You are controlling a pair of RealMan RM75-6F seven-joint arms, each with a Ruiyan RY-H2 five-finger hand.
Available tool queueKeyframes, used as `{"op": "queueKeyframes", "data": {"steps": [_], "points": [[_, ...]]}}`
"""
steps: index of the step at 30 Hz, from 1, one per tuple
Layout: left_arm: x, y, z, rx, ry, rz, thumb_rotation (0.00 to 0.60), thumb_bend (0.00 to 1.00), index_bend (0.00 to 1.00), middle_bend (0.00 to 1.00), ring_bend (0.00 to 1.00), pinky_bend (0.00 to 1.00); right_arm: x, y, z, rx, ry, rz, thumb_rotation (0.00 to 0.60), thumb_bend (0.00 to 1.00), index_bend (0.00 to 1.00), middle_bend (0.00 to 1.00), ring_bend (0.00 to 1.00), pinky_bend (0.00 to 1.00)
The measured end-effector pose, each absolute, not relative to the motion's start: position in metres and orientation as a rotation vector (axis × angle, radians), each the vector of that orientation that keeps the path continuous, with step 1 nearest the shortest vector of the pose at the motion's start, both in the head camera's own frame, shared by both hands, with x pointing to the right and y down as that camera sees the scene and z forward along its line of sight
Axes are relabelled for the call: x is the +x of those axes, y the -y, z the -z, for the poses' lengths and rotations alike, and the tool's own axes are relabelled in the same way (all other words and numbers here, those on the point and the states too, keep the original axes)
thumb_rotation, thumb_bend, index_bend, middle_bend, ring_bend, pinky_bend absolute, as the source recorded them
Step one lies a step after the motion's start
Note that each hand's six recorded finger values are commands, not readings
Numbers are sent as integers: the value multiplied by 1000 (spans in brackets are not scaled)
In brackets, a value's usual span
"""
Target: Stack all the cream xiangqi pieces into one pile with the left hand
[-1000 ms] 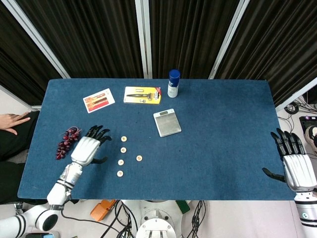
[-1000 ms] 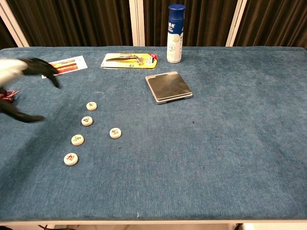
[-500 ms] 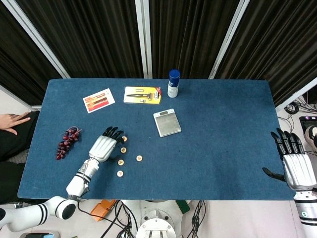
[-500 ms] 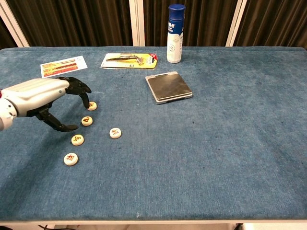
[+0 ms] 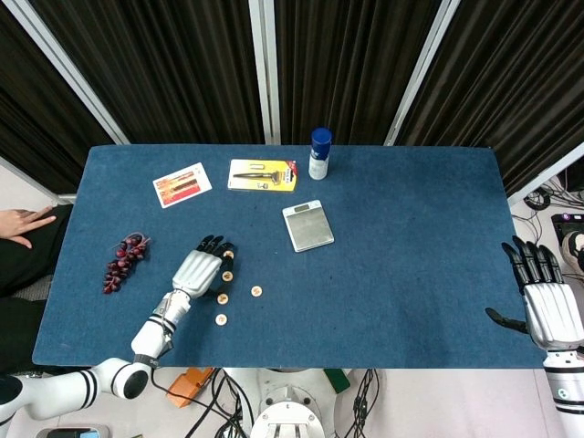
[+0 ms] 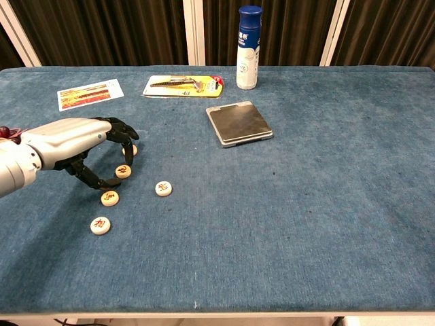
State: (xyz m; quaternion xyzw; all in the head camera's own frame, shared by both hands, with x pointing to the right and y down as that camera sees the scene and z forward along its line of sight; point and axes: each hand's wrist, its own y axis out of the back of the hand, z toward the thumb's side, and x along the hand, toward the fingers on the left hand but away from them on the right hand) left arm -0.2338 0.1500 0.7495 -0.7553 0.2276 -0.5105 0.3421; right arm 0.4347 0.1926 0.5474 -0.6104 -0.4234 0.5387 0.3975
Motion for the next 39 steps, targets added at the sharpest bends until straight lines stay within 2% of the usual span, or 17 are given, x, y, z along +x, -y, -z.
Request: {"op": "queueKeyframes", "data": {"steps": [12, 29, 39], "points": [[-236, -147, -752, -1958, -604, 1340, 600, 380, 521, 128, 0, 0, 436, -193, -548, -1546, 1075, -1367, 600, 98, 0, 0, 0, 70], [-228, -102, -749, -1928, -688, 1368, 600, 390, 523, 128, 0, 0, 436, -194, -547, -1542, 1078, -1368, 600, 97, 0, 0, 0, 70], [-228, -98, -754, -1909, -664, 1414, 600, 386, 522, 128, 0, 0, 439, -194, -547, -1540, 1084, -1372, 600, 98, 0, 0, 0, 70]]}}
